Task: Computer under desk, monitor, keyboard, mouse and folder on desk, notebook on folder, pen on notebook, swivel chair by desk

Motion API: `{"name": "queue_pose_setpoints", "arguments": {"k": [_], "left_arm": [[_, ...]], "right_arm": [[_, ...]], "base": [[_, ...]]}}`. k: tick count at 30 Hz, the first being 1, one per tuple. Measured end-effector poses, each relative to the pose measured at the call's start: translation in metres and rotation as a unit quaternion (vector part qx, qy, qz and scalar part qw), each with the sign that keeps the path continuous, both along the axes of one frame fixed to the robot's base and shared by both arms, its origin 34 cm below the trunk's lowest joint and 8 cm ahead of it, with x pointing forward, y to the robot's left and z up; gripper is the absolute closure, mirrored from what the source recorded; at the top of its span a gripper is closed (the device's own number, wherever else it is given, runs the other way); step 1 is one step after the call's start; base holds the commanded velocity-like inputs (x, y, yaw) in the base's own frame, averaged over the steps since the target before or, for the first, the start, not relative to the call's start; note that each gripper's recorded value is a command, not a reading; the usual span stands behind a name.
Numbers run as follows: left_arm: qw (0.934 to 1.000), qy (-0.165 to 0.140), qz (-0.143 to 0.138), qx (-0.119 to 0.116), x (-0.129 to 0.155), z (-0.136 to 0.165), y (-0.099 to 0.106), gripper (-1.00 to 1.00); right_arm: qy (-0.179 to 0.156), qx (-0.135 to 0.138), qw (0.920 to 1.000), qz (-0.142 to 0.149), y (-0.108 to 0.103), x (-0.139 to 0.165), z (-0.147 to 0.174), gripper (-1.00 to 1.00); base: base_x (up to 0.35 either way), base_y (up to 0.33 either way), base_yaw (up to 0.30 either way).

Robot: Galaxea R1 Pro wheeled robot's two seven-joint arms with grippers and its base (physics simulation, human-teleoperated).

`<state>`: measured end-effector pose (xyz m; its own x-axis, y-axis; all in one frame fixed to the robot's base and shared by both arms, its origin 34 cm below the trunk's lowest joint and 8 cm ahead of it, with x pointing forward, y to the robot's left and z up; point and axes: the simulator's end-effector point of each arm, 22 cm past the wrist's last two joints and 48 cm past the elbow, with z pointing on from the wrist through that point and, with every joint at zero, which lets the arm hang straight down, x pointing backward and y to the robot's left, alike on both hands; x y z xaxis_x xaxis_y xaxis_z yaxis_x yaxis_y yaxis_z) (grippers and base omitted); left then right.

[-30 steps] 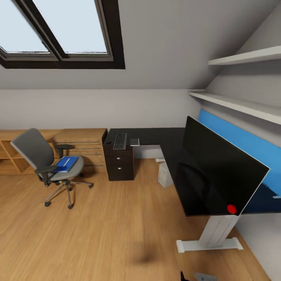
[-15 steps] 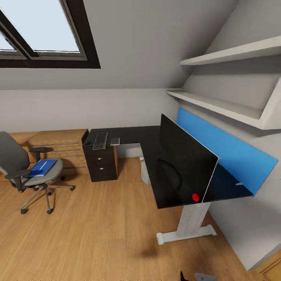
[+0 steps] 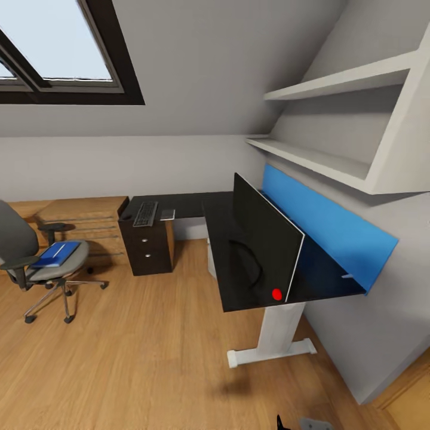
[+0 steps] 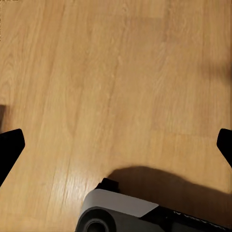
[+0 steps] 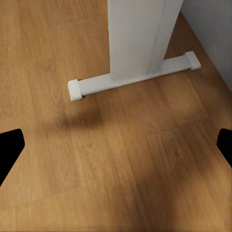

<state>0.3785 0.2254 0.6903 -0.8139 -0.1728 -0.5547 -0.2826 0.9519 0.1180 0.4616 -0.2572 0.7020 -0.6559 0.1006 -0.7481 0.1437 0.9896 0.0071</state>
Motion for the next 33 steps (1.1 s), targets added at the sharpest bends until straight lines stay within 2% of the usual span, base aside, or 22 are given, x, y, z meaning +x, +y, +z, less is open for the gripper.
{"name": "queue_pose_setpoints", "arguments": {"k": [7, 11, 33], "left_arm": [[1.0000, -0.009, 0.005, -0.001, 0.003, 0.002, 0.000, -1.00], [1.0000, -0.008, 0.005, -0.001, 0.002, 0.001, 0.001, -1.00], [1.0000, -0.005, 0.007, -0.003, 0.000, 0.000, 0.001, -1.00]], "right_arm": [[-0.001, -0.007, 0.9994, 0.034, 0.010, 0.001, 0.001, -1.00], [0.000, -0.008, 0.9991, 0.041, 0.012, 0.001, 0.000, -1.00], [-0.003, -0.011, 0.9990, 0.044, 0.010, 0.002, 0.001, -1.00]], "base": [[-0.003, -0.006, 0.000], [0.000, -0.001, 0.000], [0.000, 0.000, 0.000]]}}
